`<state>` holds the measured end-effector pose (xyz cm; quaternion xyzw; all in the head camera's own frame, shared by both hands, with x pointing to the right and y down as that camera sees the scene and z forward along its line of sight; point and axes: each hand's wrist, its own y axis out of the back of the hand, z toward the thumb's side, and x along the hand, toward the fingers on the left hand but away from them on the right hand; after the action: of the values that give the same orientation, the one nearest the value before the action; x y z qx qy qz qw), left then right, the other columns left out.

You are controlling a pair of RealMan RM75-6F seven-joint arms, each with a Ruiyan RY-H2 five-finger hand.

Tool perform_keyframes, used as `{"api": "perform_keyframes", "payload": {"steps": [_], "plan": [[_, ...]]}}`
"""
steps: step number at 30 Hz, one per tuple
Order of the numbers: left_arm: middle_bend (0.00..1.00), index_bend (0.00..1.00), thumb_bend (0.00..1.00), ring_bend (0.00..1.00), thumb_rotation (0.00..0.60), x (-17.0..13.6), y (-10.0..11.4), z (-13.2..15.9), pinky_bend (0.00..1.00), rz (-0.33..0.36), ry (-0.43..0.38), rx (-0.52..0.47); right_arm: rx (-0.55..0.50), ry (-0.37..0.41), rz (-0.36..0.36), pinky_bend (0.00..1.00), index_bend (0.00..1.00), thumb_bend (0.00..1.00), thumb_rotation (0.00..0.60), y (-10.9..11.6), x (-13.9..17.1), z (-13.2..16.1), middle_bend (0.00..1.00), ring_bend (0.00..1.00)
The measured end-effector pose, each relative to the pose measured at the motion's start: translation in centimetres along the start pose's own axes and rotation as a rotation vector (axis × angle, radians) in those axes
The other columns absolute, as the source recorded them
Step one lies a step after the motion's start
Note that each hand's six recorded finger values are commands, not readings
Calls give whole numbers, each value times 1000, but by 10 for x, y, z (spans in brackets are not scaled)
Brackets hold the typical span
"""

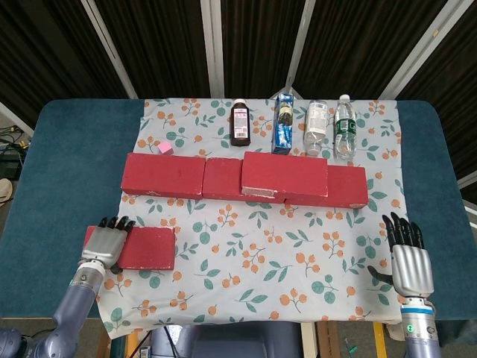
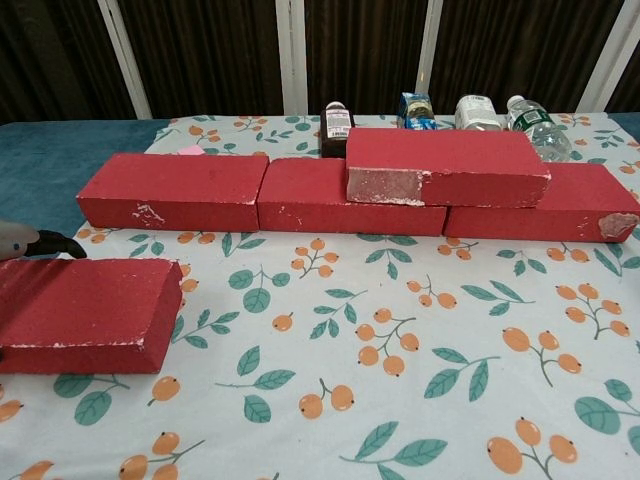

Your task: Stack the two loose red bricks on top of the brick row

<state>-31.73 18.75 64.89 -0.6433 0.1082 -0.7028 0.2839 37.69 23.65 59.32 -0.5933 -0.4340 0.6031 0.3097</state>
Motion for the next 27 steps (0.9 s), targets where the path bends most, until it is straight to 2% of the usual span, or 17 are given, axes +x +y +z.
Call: {"api": "perform_keyframes", "payload": {"steps": [4, 11, 16, 21, 27], "plan": [[121, 8, 0, 0, 600, 0, 1, 1, 0, 10, 4, 5, -3, -1, -2, 0, 0, 150, 600, 0, 0, 0, 0, 0], [237, 126, 0, 0, 600, 0, 1, 2, 0, 10, 10, 10, -8, -8, -7, 0, 0, 150, 600, 2, 0, -2, 0, 0], [296, 157, 0, 3, 600, 1, 4, 1, 68, 20, 20, 23, -11, -11, -9, 0, 0, 149, 600, 2, 0, -2, 0, 0], [368, 239, 0, 46, 600, 1, 10, -1, 77, 52, 34, 43, -14, -14, -13, 0, 0, 150, 600, 3, 0, -3, 0, 0], [374, 262, 0, 52, 600, 0, 17, -2, 75, 69, 37, 26, -13, -15, -13, 0, 0, 150, 600, 3, 0, -3, 0, 0]]}}
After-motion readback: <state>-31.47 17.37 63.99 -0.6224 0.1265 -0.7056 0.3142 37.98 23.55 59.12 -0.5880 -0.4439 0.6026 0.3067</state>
